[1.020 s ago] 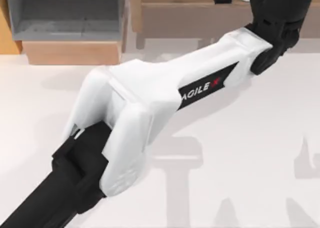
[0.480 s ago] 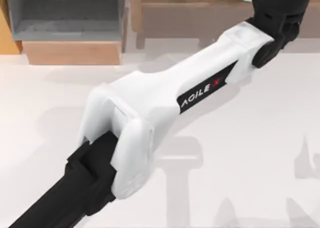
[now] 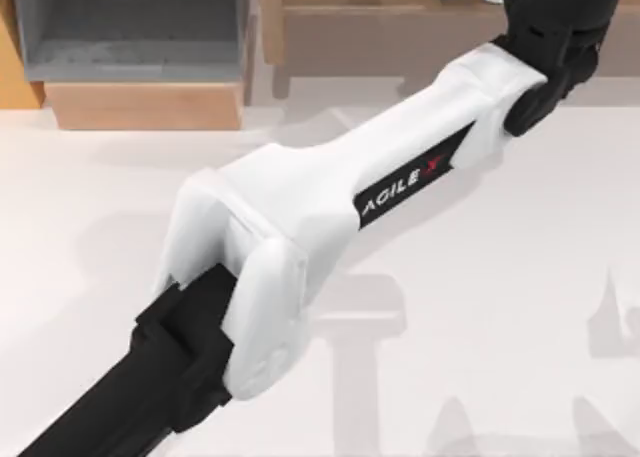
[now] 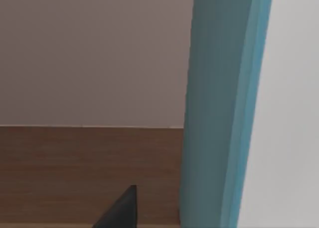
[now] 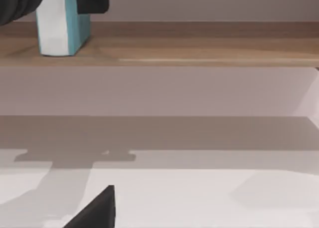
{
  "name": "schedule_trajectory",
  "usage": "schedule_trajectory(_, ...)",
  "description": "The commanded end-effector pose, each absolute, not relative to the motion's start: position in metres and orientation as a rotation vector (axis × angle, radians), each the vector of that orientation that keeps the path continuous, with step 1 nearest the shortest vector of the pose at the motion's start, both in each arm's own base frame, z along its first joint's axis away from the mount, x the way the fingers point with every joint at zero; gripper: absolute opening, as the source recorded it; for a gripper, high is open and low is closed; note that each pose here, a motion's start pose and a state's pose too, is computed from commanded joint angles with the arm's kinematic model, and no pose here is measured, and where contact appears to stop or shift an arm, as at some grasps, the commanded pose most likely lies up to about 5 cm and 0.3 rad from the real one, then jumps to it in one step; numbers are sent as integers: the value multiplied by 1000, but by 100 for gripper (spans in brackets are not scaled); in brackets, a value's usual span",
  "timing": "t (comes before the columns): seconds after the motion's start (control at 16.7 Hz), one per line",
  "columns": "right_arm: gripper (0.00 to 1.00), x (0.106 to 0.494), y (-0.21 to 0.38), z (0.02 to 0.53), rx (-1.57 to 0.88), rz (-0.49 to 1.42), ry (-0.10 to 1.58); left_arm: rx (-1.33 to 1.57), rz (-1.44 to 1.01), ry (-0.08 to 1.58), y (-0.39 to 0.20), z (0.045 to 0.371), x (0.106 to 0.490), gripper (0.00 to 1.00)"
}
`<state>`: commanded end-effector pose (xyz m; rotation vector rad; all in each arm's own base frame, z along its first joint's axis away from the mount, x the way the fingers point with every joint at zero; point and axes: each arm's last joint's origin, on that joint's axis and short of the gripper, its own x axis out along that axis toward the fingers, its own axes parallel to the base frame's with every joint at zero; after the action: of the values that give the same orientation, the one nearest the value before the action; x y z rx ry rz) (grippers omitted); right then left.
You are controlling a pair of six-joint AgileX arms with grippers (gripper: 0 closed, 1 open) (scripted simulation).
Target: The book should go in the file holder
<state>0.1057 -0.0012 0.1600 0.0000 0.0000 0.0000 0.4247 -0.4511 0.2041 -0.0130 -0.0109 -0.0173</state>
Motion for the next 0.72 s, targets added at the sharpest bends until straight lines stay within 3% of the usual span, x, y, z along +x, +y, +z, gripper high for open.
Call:
schedule_trajectory(0.54,100,106,-1,160,0,0,0,-13,-17,-11,-451,204,425,2)
schedule_trajectory(0.72,100,106,-1,160,0,0,0,-13,-17,-11,-451,204,425,0)
